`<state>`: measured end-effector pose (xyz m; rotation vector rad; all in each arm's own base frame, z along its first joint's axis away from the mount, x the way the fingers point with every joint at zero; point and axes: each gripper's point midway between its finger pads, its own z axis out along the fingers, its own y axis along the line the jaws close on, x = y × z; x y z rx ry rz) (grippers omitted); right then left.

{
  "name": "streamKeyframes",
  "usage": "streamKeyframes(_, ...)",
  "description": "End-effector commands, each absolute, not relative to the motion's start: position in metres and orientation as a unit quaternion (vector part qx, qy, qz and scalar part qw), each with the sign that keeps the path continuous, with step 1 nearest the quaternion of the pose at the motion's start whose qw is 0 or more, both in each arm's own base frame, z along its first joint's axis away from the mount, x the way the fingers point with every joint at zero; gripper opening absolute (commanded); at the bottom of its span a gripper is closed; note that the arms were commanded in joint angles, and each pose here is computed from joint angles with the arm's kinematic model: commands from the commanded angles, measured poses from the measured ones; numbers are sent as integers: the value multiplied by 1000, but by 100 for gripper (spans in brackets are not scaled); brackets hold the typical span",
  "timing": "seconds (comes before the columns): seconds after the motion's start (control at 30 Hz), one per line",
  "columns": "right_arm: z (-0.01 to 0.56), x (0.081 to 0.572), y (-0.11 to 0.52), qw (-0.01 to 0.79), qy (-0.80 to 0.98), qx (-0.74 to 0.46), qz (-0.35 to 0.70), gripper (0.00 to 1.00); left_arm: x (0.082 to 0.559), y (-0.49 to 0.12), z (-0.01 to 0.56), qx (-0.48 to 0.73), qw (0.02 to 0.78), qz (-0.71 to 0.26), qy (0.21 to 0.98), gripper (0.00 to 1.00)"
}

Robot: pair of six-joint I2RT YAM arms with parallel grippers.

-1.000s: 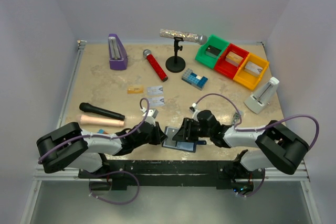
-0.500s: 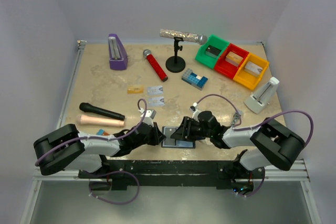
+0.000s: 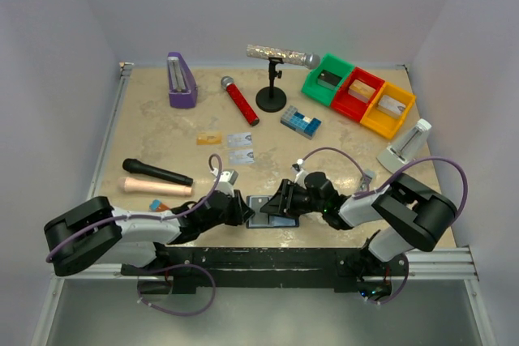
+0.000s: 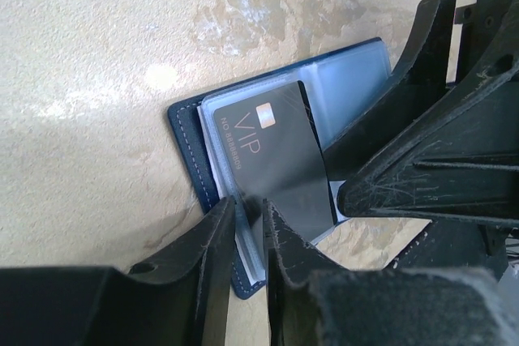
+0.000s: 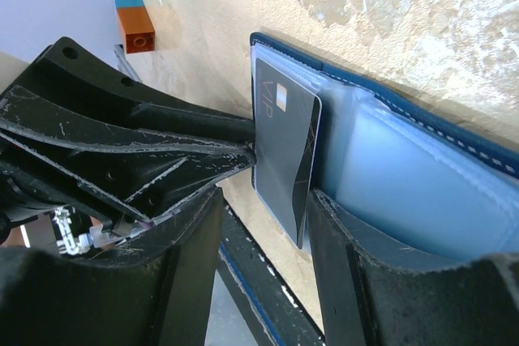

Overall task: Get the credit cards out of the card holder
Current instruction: Remove the credit card from the card holder.

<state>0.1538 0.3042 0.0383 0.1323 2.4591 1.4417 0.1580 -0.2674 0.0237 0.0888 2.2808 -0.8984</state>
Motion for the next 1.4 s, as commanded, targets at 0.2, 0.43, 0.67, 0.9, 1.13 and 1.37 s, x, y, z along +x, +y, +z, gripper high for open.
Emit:
streamKeyframes(0.2,50,158,310,157,844,31,512,50,158,-252,35,37,352,-323,878,28)
streamKeyframes(0.43,52,157,312,154,843,23,515,50,161,-252,34,44,352,-308,883,23)
streamKeyframes(0.67,57,155,318,146,836,9,528,50,160,-255,24,45,341,-302,889,19)
streamKeyframes(0.9,64,155,325,142,824,0,548,49,156,-259,19,46,329,-311,890,16)
streamKeyframes(1.13,66,157,326,145,819,8,555,49,154,-261,18,41,324,-322,889,14)
streamKeyframes(1.37,72,162,323,170,809,21,563,49,152,-257,16,37,325,-322,889,11)
